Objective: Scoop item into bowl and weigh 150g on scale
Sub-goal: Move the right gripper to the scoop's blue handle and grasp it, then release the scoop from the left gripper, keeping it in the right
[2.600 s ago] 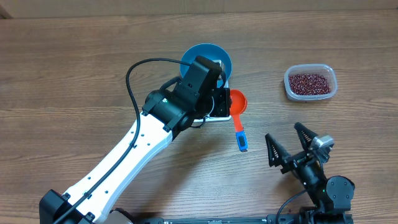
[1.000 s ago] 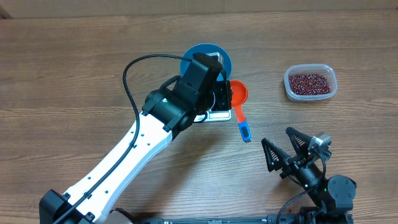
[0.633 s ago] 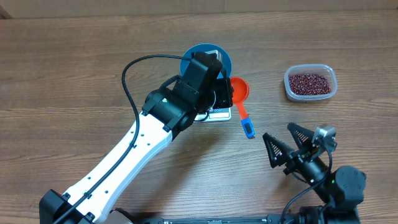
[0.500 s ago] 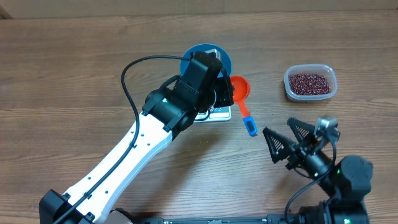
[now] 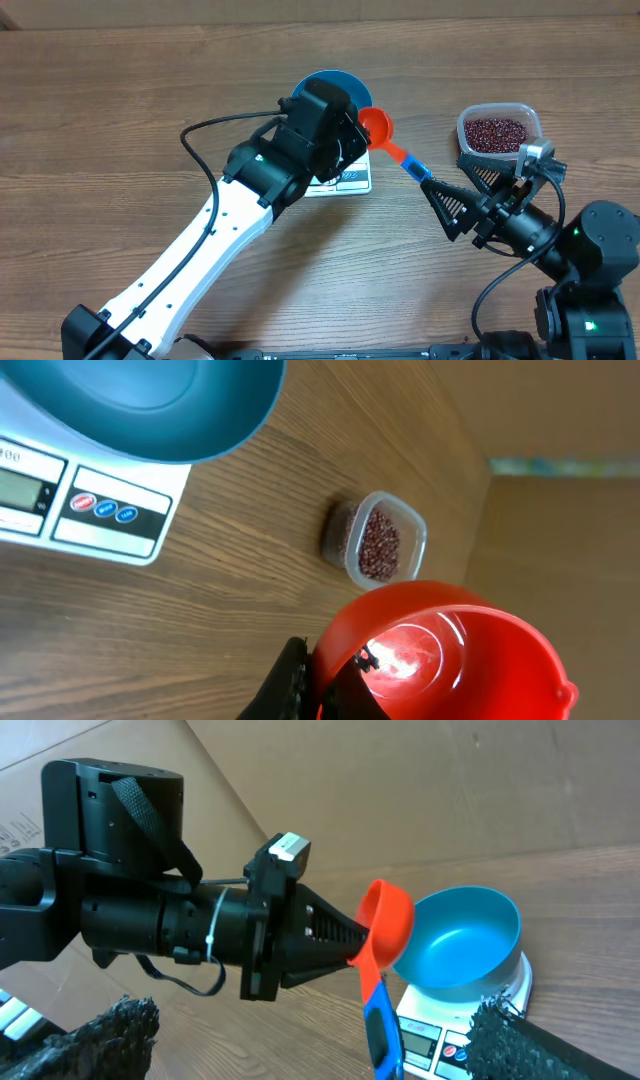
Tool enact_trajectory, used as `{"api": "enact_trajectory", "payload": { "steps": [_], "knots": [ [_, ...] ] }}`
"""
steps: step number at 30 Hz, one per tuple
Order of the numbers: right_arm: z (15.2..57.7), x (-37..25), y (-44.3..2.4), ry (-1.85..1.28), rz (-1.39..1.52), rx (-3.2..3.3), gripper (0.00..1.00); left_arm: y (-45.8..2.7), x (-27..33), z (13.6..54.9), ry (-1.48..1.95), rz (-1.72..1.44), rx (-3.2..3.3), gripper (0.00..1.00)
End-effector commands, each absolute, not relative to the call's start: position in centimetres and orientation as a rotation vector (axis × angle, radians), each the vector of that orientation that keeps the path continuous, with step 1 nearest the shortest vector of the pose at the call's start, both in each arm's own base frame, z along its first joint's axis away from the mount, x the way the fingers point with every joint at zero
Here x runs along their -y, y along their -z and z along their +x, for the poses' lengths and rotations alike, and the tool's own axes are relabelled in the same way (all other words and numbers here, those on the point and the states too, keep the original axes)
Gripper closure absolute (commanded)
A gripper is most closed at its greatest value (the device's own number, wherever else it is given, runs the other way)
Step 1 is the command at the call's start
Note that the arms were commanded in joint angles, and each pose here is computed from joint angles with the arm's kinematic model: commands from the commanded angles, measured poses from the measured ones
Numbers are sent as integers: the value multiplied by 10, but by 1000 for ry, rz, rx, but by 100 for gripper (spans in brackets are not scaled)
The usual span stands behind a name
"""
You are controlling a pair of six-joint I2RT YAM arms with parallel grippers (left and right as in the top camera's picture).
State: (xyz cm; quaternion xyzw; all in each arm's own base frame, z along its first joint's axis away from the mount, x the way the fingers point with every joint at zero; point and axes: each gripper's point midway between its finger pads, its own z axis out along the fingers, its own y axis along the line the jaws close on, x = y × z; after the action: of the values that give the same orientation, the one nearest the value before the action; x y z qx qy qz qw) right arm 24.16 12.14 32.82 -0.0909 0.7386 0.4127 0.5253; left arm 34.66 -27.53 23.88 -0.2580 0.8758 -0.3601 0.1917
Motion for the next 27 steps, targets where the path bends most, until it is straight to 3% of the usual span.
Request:
{"api": "enact_trajectory", "payload": {
  "steps": [1, 9, 18, 27],
  "knots": [
    [247, -122, -330, -978, -229, -1773, 0, -237, 274, 346, 1095, -809, -2488, 95],
    [282, -135, -295, -1206, -125, -1925, 35, -238, 286, 329, 1197, -767, -2577, 95],
    [274, -146, -312, -1334, -180, -1875, 37, -234, 277, 338, 1118, -803, -2536, 95],
    [279, -146, -293, -1367, -55, -1971, 55, -234, 274, 340, 1125, -922, -2510, 95]
  ]
}}
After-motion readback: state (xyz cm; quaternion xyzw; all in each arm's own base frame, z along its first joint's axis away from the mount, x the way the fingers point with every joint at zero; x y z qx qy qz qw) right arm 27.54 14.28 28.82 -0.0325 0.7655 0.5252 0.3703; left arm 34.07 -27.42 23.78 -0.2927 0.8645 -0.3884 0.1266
